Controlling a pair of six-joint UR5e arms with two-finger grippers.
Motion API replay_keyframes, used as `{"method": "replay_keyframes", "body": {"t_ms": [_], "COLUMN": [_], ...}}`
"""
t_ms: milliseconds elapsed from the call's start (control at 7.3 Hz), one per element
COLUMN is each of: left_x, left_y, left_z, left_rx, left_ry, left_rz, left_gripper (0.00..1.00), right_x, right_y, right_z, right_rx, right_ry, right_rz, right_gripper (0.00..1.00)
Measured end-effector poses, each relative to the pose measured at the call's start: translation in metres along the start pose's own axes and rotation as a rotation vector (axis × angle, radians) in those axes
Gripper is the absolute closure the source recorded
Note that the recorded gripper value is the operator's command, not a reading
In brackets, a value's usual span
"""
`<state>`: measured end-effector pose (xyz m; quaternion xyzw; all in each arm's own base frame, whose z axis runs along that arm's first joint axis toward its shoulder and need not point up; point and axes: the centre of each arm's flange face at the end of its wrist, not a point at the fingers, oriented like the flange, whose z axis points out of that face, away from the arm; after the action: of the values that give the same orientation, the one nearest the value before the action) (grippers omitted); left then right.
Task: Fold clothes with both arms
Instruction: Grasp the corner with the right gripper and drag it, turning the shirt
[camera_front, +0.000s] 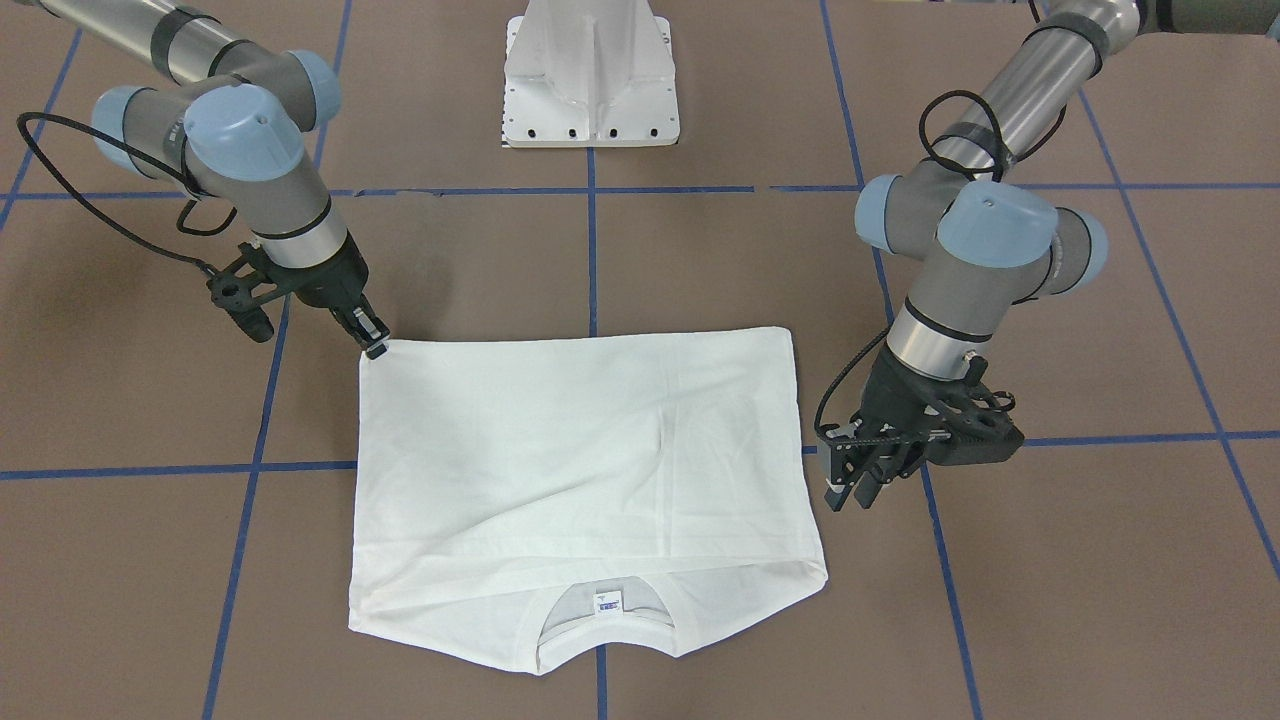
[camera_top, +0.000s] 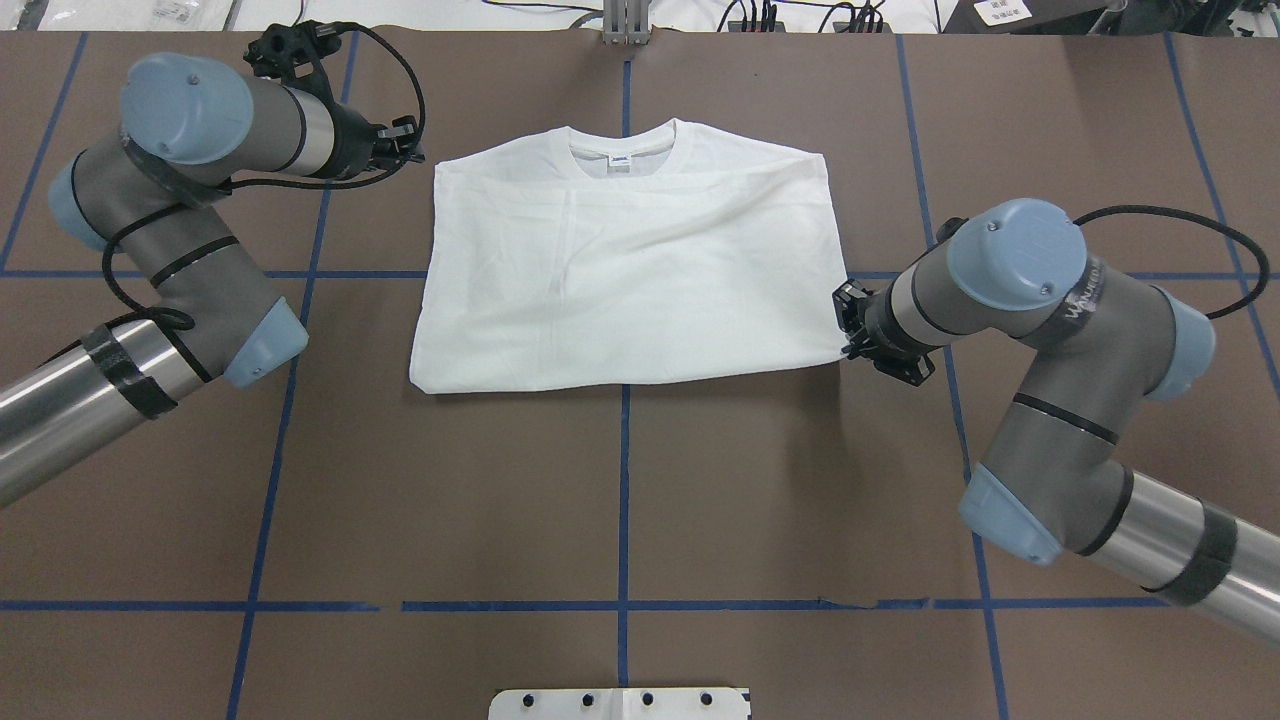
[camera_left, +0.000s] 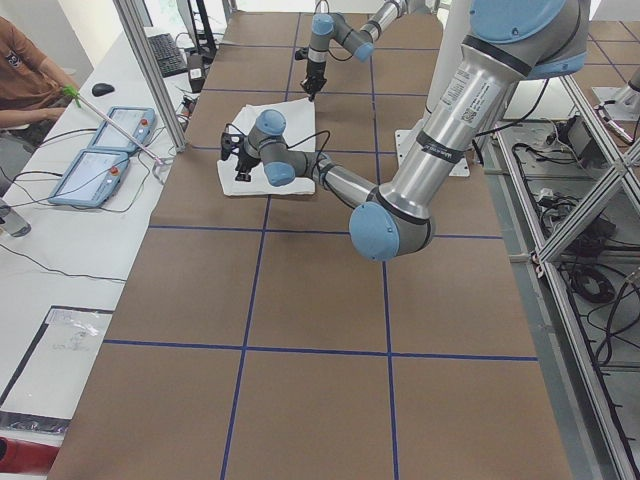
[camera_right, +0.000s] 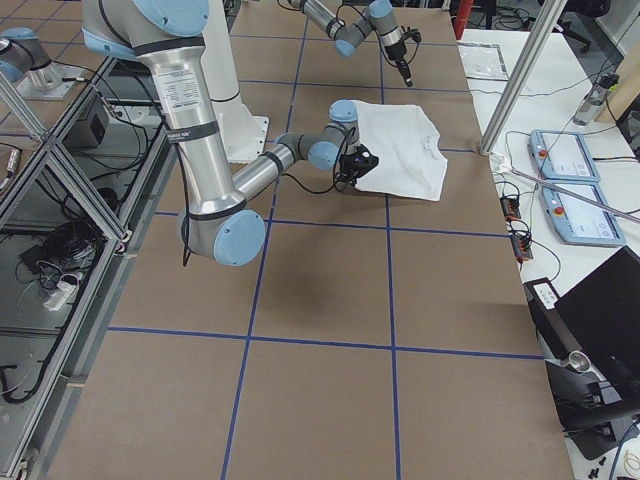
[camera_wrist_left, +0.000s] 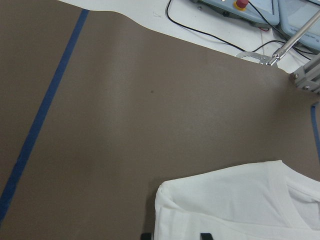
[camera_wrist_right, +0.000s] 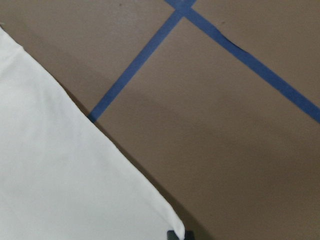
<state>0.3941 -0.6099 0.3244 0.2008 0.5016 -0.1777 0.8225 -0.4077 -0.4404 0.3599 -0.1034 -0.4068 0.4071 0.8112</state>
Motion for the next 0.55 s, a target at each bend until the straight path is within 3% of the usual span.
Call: {"method": "replay_keyframes", "body": {"t_ms": [274,548], "left_x": [0.016,0.044], "left_y": [0.020,0.059], "left_z": [-0.028,-0.053], "left_rx": [-0.060,-0.180], "left_ry": [0.062,0.132], "left_rz": [-0.050,-0.158], "left_gripper": [0.57,0.57], "right_x": [0.085,0.150], "right_y": [0.017,0.051], "right_z": [-0.043,-0.068], "right_rx": [-0.078,-0.261], "right_ry": [0.049,0.184], "right_rz": [-0.036,-0.066], "right_gripper": [1.00,1.00]}}
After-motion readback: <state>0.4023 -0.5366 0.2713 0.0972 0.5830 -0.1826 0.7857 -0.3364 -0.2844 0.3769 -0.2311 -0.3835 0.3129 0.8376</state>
